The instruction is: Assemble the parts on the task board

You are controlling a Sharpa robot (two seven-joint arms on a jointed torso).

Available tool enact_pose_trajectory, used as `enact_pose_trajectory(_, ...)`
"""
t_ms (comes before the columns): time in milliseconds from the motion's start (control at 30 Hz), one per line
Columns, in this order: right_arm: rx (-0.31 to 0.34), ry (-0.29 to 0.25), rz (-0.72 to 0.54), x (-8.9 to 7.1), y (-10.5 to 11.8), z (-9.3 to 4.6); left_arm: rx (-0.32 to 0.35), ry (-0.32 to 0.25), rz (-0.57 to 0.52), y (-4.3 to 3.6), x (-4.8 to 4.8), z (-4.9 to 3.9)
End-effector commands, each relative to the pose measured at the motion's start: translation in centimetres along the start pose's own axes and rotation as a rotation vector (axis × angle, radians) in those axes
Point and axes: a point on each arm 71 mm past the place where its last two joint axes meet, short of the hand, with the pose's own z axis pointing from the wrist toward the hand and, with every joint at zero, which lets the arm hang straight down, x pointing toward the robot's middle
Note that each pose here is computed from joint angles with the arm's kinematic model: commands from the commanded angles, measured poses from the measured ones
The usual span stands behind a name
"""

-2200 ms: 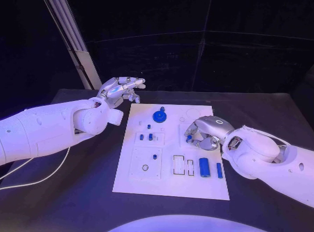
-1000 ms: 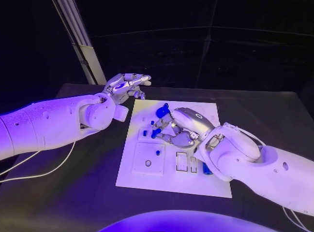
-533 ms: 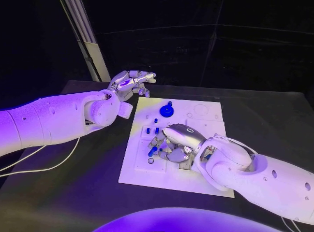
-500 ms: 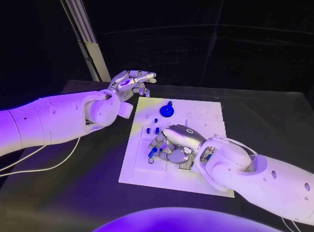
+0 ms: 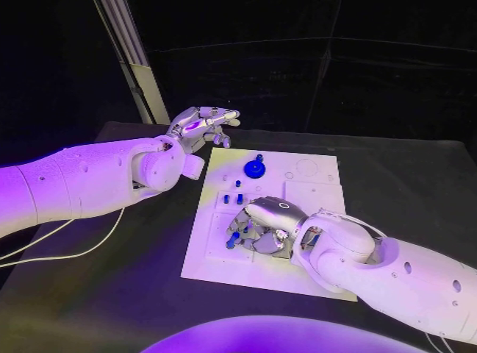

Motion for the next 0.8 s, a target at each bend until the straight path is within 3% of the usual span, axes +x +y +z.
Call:
enact_pose_trajectory(33,0.006,0.004,-0.039,0.06,0.01,0.13,0.011,0.005,-0.005,-0.13,0.11,0.07)
enact_pose_trajectory(367,0.015,-0.001,-0.059,0.16,0.04,0.41,0.01,0.006,-0.005,-0.11,0.1,0.08)
enact_pose_trajectory(800,0.033,0.056,-0.088,0.87,0.15,0.62,0.008,0.006,-0.006,-0.09,0.09,0.08)
